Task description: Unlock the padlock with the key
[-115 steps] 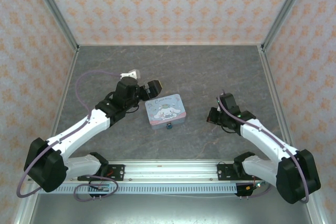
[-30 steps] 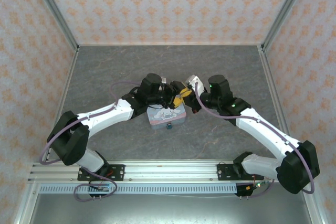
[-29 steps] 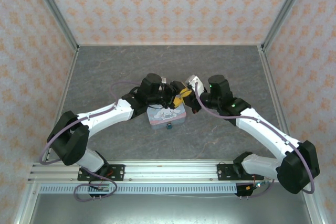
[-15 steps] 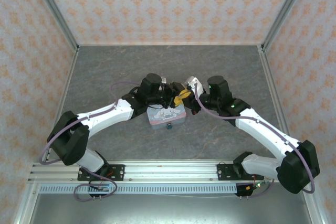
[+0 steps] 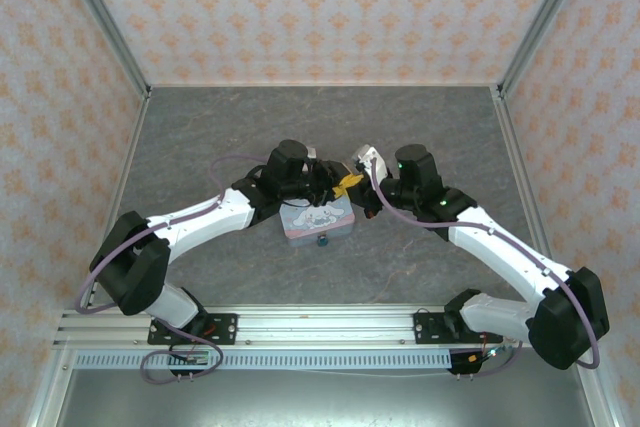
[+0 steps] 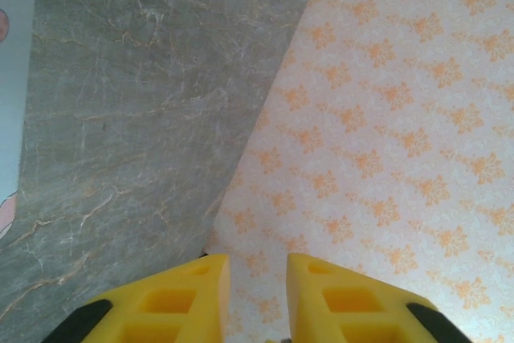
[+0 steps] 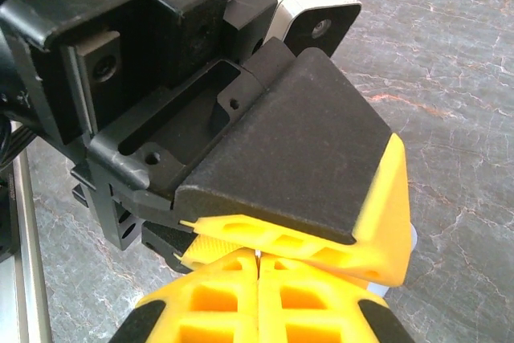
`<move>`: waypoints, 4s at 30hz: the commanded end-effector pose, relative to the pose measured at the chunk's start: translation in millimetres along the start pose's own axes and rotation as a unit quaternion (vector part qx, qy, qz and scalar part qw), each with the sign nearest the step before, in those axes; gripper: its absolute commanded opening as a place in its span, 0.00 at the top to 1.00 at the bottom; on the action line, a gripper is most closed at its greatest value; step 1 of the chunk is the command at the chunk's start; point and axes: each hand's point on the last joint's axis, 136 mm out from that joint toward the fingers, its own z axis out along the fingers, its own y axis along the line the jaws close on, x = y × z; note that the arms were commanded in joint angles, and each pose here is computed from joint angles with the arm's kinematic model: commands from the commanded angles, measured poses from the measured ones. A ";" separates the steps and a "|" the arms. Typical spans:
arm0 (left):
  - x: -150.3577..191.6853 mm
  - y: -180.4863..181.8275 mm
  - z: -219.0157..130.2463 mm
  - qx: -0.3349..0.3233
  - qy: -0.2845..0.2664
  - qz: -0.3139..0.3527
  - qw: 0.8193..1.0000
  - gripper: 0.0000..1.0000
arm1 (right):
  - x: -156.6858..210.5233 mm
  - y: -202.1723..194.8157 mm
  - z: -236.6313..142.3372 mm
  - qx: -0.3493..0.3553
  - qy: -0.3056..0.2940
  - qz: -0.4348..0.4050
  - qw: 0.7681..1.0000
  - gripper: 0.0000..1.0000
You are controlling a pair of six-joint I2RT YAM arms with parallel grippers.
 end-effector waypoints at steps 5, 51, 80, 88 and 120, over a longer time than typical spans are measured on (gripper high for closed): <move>5.7 -3.6 -0.4 0.001 0.010 0.011 1.000 0.83 | -2.7 3.8 -3.1 -0.001 -0.013 -0.004 1.000 1.00; 2.2 7.6 0.4 -0.015 0.003 0.013 1.000 0.90 | 0.5 1.7 -14.0 0.023 -0.027 -0.014 0.999 1.00; -16.3 -87.5 -84.6 0.091 -0.188 0.367 0.907 1.00 | -79.8 6.8 -67.0 -0.096 -0.264 0.246 0.928 0.43; -1.5 -114.6 -99.4 0.161 -0.188 0.381 0.891 1.00 | -102.5 19.4 -61.7 -0.177 -0.300 0.290 0.892 0.41; -4.7 -107.0 -90.7 0.164 -0.183 0.346 0.906 1.00 | -121.1 12.0 -25.1 -0.208 -0.292 0.350 0.866 0.71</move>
